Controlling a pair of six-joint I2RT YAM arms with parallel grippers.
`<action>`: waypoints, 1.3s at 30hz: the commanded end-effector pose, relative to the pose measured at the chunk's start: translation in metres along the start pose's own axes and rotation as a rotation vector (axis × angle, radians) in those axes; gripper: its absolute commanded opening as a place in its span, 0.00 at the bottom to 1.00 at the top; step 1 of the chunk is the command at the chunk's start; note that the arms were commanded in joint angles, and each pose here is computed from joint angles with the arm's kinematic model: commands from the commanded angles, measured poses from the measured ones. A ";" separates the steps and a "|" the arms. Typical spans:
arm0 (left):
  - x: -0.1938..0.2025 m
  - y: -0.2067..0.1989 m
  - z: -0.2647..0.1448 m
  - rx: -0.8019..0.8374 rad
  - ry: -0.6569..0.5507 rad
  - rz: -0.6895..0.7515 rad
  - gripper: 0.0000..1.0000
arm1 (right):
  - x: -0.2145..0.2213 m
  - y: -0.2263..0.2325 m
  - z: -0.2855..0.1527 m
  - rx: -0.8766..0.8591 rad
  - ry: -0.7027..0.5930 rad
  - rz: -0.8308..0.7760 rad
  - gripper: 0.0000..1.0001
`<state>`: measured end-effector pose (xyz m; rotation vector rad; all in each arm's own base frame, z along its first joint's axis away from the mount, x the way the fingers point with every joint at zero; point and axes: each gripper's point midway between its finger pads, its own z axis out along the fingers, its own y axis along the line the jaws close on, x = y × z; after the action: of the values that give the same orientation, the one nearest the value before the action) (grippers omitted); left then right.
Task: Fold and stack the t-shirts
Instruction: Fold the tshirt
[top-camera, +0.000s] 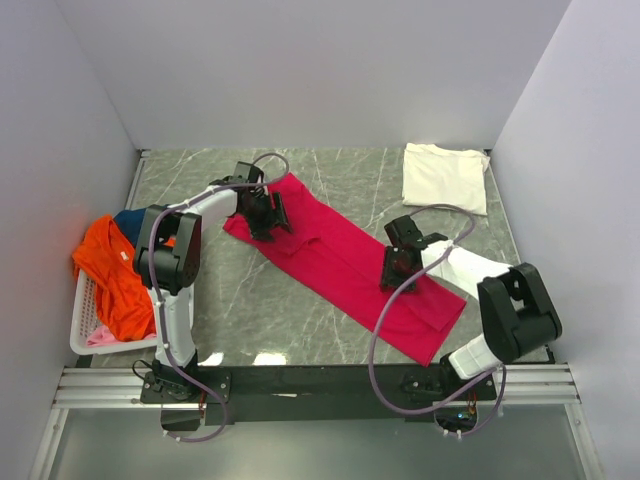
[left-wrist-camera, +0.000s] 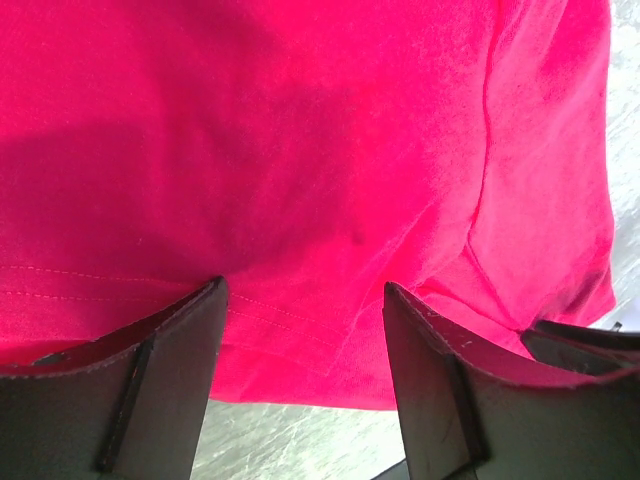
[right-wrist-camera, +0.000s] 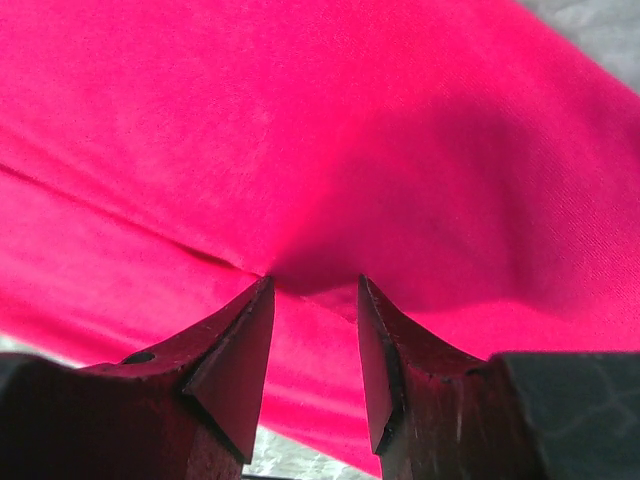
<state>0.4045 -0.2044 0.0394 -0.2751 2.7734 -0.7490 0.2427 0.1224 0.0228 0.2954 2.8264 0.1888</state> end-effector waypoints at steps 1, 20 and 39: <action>0.000 0.009 0.013 -0.001 0.011 -0.010 0.70 | -0.015 0.007 0.006 -0.007 -0.022 -0.013 0.46; -0.094 -0.012 0.076 0.063 -0.120 0.087 0.70 | 0.049 0.040 0.004 -0.135 0.191 0.027 0.45; -0.131 -0.090 0.070 0.321 -0.211 0.212 0.70 | 0.055 0.135 -0.022 -0.283 0.227 -0.107 0.44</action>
<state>0.5545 -0.2741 0.0519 -0.0466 2.4185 -1.0290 0.1987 0.2515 0.0307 0.0705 3.0054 0.6070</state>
